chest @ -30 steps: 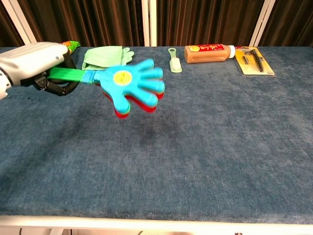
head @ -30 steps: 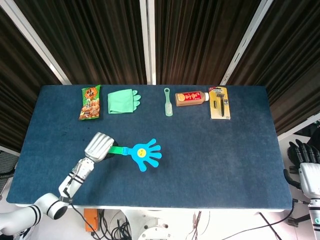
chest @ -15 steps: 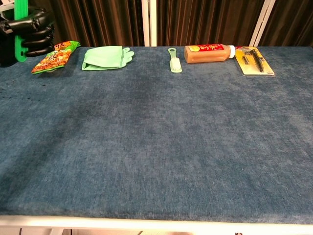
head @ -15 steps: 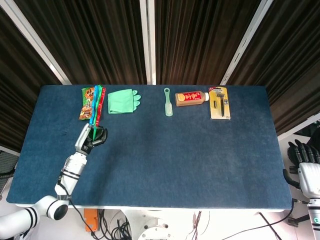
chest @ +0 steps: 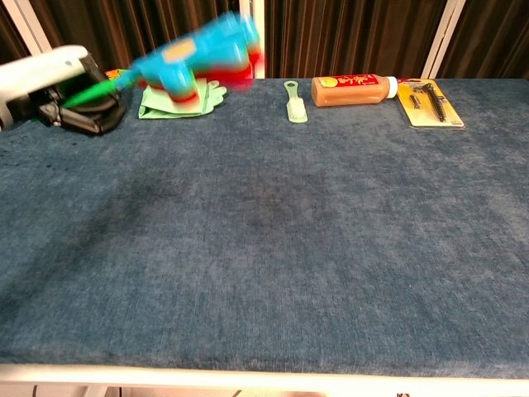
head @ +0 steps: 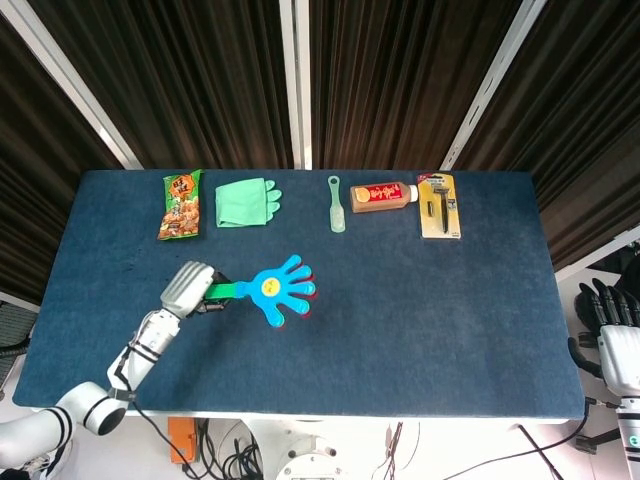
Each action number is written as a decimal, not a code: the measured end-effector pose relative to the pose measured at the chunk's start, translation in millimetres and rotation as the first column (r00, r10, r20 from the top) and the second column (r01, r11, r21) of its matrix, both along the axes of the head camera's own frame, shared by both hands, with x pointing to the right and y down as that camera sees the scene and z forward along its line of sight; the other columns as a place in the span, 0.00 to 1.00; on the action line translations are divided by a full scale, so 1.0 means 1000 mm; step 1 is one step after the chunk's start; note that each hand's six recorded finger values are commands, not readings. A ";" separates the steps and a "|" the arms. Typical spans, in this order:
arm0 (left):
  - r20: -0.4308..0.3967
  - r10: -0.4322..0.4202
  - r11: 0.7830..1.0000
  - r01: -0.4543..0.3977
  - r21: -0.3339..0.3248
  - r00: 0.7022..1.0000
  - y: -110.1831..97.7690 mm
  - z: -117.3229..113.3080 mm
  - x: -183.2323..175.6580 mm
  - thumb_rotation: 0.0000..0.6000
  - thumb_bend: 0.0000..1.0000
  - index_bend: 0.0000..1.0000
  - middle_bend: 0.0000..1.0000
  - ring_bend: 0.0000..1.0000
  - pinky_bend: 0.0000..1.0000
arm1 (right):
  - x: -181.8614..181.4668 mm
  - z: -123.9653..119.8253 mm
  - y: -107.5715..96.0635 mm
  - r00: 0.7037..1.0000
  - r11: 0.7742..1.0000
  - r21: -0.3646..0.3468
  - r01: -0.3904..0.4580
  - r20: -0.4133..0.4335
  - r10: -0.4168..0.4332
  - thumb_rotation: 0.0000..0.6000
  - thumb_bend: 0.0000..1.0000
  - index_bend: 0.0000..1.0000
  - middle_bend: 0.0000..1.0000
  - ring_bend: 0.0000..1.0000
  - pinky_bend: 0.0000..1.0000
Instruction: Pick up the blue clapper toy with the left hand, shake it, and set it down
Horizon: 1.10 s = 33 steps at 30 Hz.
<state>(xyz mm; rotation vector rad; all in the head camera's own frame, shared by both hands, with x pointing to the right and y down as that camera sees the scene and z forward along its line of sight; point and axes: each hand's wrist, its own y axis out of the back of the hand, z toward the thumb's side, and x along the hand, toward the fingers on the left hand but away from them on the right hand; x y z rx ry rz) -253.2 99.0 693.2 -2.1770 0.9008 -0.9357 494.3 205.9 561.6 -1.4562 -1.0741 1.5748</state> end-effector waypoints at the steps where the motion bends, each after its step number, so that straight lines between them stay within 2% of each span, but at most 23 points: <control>1: 0.059 0.029 0.999 -0.031 0.034 0.998 0.001 0.000 0.001 1.00 0.67 1.00 1.00 1.00 1.00 | 0.000 0.000 0.000 1.000 1.000 0.000 0.000 0.001 0.000 1.00 0.31 0.00 0.00 0.00 0.00; 2: 0.125 0.057 0.995 -0.067 0.071 0.991 0.001 0.001 0.001 1.00 0.67 1.00 1.00 1.00 1.00 | 0.000 0.000 0.000 1.000 1.000 -0.001 0.000 0.002 0.000 1.00 0.31 0.00 0.00 0.00 0.00; 5: 0.230 0.089 0.985 -0.120 0.124 0.969 0.002 0.000 0.003 1.00 0.67 1.00 1.00 1.00 1.00 | 0.001 0.000 0.001 1.000 1.000 -0.001 0.000 0.007 0.000 1.00 0.31 0.00 0.00 0.00 0.00; 8: 0.250 0.074 0.985 -0.110 0.135 0.966 0.000 -0.002 0.003 1.00 0.67 1.00 1.00 1.00 1.00 | 0.002 0.000 0.001 1.000 1.000 -0.002 -0.003 0.007 0.003 1.00 0.31 0.00 0.00 0.00 0.00; 10: 0.220 0.041 0.990 -0.069 0.122 0.975 -0.002 -0.004 0.002 1.00 0.67 1.00 1.00 1.00 1.00 | 0.002 0.001 0.001 1.000 1.000 -0.005 -0.004 0.007 0.004 1.00 0.31 0.00 0.00 0.00 0.00; 13: 0.106 -0.054 0.997 0.049 0.056 0.993 -0.007 -0.007 -0.001 1.00 0.67 1.00 1.00 1.00 1.00 | 0.000 0.000 0.000 1.000 1.000 0.000 0.003 0.007 -0.003 1.00 0.31 0.00 0.00 0.00 0.00; 15: -0.017 -0.154 0.988 0.153 -0.028 0.988 -0.011 -0.009 -0.005 1.00 0.67 1.00 1.00 1.00 1.00 | -0.002 -0.001 0.000 1.000 1.000 0.005 0.007 0.008 -0.007 1.00 0.31 0.00 0.00 0.00 0.00; 16: -0.080 -0.205 0.977 0.199 -0.076 0.976 -0.013 -0.011 -0.007 1.00 0.67 1.00 1.00 1.00 1.00 | -0.002 -0.001 0.000 1.000 1.000 0.003 0.007 0.008 -0.007 1.00 0.31 0.00 0.00 0.00 0.00; 18: -0.238 -0.341 0.932 0.294 -0.212 0.910 -0.017 -0.013 -0.010 1.00 0.67 1.00 1.00 1.00 1.00 | -0.002 0.001 0.001 1.000 1.000 -0.005 0.006 0.008 -0.006 1.00 0.31 0.00 0.00 0.00 0.00; 19: -0.305 -0.404 0.904 0.325 -0.278 0.863 -0.018 -0.015 -0.012 1.00 0.67 1.00 1.00 1.00 1.00 | -0.003 0.002 0.001 1.000 1.000 -0.009 0.006 0.008 -0.006 1.00 0.31 0.00 0.00 0.00 0.00; 20: -0.386 -0.487 0.860 0.353 -0.369 0.784 -0.019 -0.016 -0.014 1.00 0.67 1.00 1.00 1.00 1.00 | -0.003 0.004 0.002 1.000 1.000 -0.014 0.006 0.009 -0.006 1.00 0.31 0.00 0.00 0.00 0.00; 22: -0.480 -0.600 0.787 0.363 -0.499 0.640 -0.022 -0.019 -0.016 1.00 0.67 1.00 1.00 1.00 1.00 | -0.004 0.004 0.001 1.000 1.000 -0.014 0.008 0.009 -0.008 1.00 0.31 0.00 0.00 0.00 0.00; 23: -0.522 -0.663 0.738 0.351 -0.576 0.537 -0.023 -0.021 -0.017 1.00 0.67 1.00 1.00 1.00 1.00 | -0.004 0.004 0.001 1.000 1.000 -0.011 0.008 0.008 -0.008 1.00 0.31 0.00 0.00 0.00 0.00; 26: -0.565 -0.763 0.643 0.284 -0.711 0.314 -0.025 -0.025 -0.019 1.00 0.67 1.00 1.00 1.00 1.00 | -0.003 0.002 0.001 1.000 1.000 -0.006 0.007 0.006 -0.007 1.00 0.31 0.00 0.00 0.00 0.00; 27: -0.568 -0.778 0.626 0.262 -0.735 0.268 -0.025 -0.026 -0.019 1.00 0.67 1.00 1.00 1.00 1.00 | -0.003 0.002 0.001 1.000 1.000 -0.006 0.007 0.005 -0.007 1.00 0.31 0.00 0.00 0.00 0.00; 29: -0.570 -0.797 0.603 0.222 -0.766 0.199 -0.025 -0.026 -0.020 1.00 0.67 1.00 1.00 1.00 1.00 | -0.002 0.002 0.001 1.000 1.000 -0.008 0.004 0.005 -0.004 1.00 0.31 0.00 0.00 0.00 0.00; 30: -0.572 -0.799 0.601 0.211 -0.771 0.185 -0.025 -0.026 -0.021 1.00 0.67 1.00 1.00 1.00 1.00 | -0.002 0.003 0.001 1.000 1.000 -0.009 0.004 0.005 -0.004 1.00 0.31 0.00 0.00 0.00 0.00; 31: -0.575 -0.798 0.602 0.204 -0.772 0.179 -0.025 -0.026 -0.021 1.00 0.67 1.00 1.00 1.00 1.00 | -0.002 0.003 0.001 1.000 1.000 -0.010 0.003 0.005 -0.003 1.00 0.31 0.00 0.00 0.00 0.00; 33: -0.586 -0.785 0.618 0.204 -0.759 0.201 -0.025 -0.024 -0.022 1.00 0.67 1.00 1.00 1.00 1.00 | -0.002 0.004 0.002 1.000 1.000 -0.012 0.002 0.006 -0.002 1.00 0.31 0.00 0.00 0.00 0.00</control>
